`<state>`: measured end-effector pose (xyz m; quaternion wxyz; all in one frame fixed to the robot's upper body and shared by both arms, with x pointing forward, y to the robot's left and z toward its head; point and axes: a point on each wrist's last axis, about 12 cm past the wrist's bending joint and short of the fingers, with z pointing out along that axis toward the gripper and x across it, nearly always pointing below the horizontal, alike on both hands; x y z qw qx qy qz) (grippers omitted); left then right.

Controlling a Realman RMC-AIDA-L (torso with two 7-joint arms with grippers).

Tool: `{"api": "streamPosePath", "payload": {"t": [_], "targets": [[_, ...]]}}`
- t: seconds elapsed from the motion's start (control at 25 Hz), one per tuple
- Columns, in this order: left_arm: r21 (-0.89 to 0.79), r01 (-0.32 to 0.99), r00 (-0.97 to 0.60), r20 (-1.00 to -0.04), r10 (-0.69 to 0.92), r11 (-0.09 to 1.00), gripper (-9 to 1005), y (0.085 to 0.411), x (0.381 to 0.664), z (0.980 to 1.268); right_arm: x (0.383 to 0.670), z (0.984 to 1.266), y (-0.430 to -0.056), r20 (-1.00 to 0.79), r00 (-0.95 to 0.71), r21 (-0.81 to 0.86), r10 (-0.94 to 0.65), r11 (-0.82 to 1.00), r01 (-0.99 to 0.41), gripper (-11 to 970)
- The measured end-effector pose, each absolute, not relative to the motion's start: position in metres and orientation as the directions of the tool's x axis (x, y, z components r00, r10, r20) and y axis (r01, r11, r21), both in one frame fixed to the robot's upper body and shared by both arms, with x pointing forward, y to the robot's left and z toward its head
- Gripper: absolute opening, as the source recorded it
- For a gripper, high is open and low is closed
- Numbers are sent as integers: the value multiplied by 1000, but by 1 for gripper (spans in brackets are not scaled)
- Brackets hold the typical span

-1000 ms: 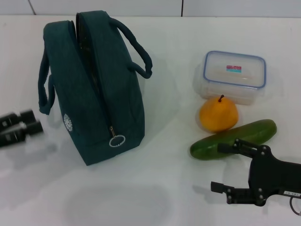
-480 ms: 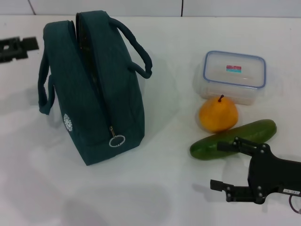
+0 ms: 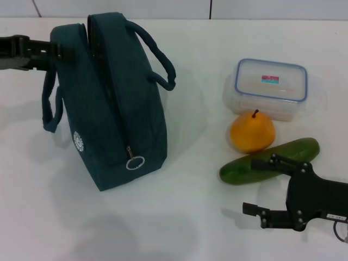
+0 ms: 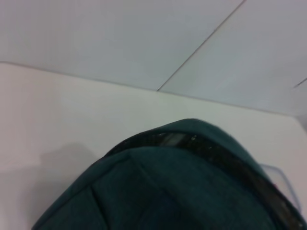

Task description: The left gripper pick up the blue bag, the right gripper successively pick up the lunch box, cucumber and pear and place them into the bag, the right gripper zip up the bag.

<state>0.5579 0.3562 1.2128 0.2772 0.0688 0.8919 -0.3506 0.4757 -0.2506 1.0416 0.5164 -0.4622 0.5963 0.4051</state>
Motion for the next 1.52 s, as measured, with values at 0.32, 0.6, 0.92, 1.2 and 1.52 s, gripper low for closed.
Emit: {"api": "streamPosePath", "payload": {"t": [0.32,0.6,0.92,1.2,1.52], "targets": [[-583,291,-856,-513,-65,759,860,354,561,1208,479,1042,-249,-989,-36,-1,-143,247,-969,859],[-604,271,-874,-481,-72,749,860,351,563,1206,479,1042,-249,-989,-36,-1,-146,246,-969,860],[-611,292,-885,-463,-34,736,637,346,565,1201,479,1042,-249,-989,-35,-1,-141,244,-970,860],[-616,290,-885,-463,-39,732,353,345,567,1204,478,1042,-249,-990,-37,2,-138,244,-970,860],[-621,298,-883,-467,-37,725,141,344,567,1206,479,1045,-251,-996,-49,26,-73,294,-956,859]]}}
